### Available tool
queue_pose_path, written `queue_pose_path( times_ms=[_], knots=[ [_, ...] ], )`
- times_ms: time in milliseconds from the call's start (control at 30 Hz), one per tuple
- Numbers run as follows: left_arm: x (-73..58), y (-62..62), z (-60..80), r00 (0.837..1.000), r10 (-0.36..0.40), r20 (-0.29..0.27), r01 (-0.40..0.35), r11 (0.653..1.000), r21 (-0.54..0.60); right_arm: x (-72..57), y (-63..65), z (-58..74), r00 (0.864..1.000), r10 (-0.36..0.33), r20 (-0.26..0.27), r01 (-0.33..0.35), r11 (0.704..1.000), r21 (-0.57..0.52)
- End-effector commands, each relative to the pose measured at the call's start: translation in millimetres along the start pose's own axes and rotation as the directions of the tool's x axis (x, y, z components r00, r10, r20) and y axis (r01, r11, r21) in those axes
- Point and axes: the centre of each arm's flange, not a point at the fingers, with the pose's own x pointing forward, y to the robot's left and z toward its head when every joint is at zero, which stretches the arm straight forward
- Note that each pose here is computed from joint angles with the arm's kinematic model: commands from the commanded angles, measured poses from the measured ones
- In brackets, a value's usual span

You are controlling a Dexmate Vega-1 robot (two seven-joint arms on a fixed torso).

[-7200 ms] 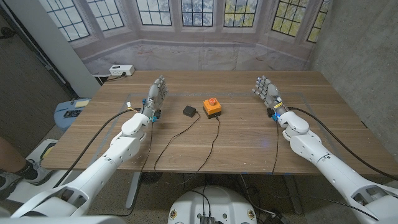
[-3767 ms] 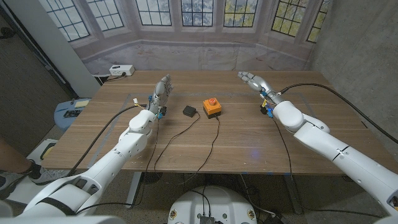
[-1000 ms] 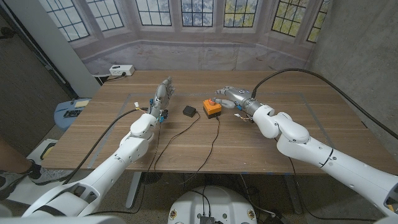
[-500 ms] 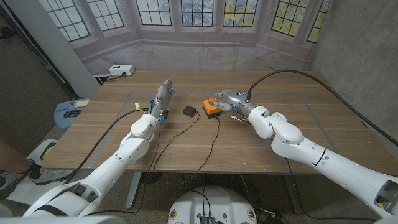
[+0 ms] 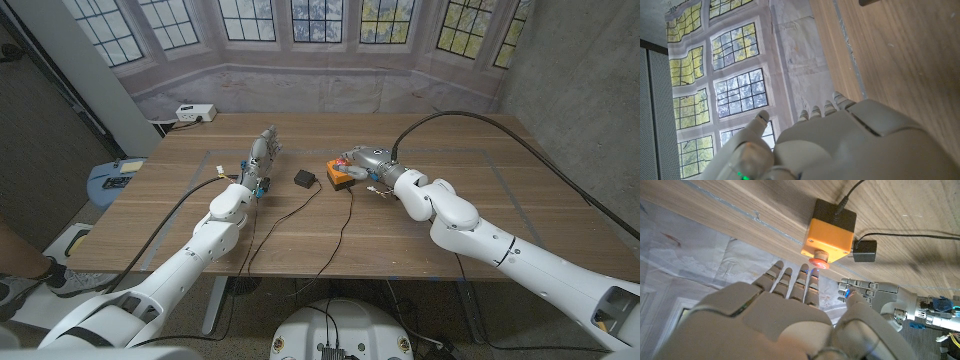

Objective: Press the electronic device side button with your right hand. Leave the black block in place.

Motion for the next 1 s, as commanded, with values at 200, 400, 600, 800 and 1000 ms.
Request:
queue_pose_path(
  times_ms=[200, 400, 600, 800, 1000],
  knots=[
    [-1.4, -0.8, -4.4, 1.0, 0.003, -0.005, -0.003, 1.0, -0.009, 0.8, 5.7, 5.2, 0.999, 0.039, 0.01, -0.039, 0.999, -0.005],
    [-1.6, -0.5, -3.8, 1.0, 0.006, -0.003, -0.006, 1.0, -0.006, 1.7, 8.3, 5.4, 0.999, 0.044, 0.008, -0.044, 0.999, -0.004],
    [-1.9, -0.1, -4.3, 1.0, 0.008, -0.005, -0.008, 1.0, -0.006, 1.3, 9.0, 5.7, 0.999, 0.043, 0.009, -0.043, 0.999, -0.003],
    [-1.2, -0.2, -5.1, 1.0, 0.007, -0.007, -0.007, 1.0, -0.008, 2.2, 10.7, 5.4, 0.998, 0.055, 0.008, -0.055, 0.998, -0.011],
    [-1.4, 1.0, -5.5, 1.0, 0.009, -0.01, -0.01, 1.0, -0.006, 3.3, 15.8, 6.7, 0.997, 0.071, 0.008, -0.071, 0.997, -0.023]
  ],
)
